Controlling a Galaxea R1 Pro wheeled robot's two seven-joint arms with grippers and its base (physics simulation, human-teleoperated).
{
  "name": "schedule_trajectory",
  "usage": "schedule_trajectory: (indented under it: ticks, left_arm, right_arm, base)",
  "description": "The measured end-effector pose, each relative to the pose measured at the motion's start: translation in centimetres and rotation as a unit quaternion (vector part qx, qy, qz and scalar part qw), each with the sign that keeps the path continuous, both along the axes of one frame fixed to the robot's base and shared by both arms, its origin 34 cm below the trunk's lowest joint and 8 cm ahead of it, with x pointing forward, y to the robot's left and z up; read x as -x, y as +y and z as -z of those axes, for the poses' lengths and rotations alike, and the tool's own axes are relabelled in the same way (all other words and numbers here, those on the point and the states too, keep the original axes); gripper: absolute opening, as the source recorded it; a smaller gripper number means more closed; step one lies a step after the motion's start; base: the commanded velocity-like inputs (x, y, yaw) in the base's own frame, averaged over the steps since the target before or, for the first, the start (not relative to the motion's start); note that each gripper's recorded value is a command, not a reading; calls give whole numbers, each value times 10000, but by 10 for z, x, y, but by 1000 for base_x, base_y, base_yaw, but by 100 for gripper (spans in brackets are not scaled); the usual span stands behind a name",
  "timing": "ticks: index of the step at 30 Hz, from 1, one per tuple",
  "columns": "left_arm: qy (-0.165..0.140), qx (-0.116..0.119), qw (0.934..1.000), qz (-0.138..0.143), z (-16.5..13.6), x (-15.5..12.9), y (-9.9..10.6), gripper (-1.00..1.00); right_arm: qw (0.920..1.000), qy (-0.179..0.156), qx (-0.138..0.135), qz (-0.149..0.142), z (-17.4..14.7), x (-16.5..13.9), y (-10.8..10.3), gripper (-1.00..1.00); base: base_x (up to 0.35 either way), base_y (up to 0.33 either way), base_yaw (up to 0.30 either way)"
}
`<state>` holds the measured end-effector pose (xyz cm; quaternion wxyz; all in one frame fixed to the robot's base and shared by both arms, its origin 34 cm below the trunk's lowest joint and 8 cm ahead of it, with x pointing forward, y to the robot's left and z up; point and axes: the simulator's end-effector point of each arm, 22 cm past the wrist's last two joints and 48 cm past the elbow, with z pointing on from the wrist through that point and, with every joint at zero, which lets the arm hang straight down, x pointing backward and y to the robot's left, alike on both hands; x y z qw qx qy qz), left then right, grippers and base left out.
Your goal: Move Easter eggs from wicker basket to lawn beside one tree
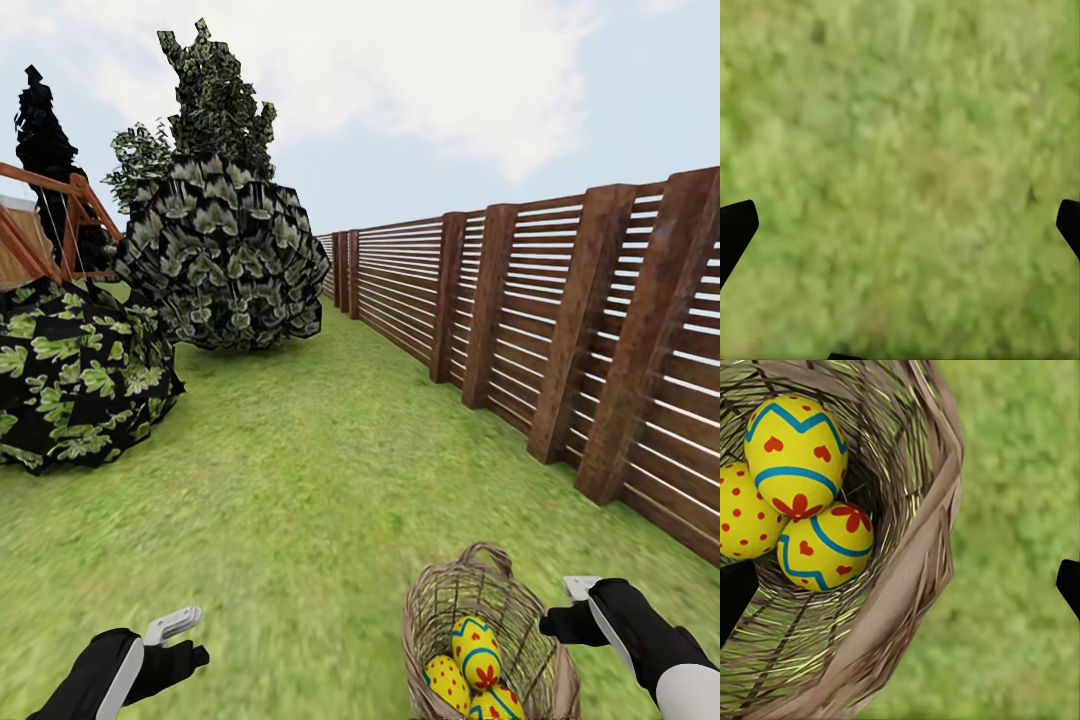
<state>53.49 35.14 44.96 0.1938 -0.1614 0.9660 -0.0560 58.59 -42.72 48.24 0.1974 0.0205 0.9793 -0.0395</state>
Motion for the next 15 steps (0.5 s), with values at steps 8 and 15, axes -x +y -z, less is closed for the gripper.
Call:
schedule_trajectory:
  ticks: [8,15]
  left_arm:
    - [-2,21,10000,6,17,3,-3,100]
    - [-2,15,10000,6,32,7,-2,100]
  right_arm:
    - [10000,-1,3,-6,17,3,0,100]
    - [10000,1,10,-6,32,7,0,100]
  base:
    - [0,0,0]
    - [0,0,0]
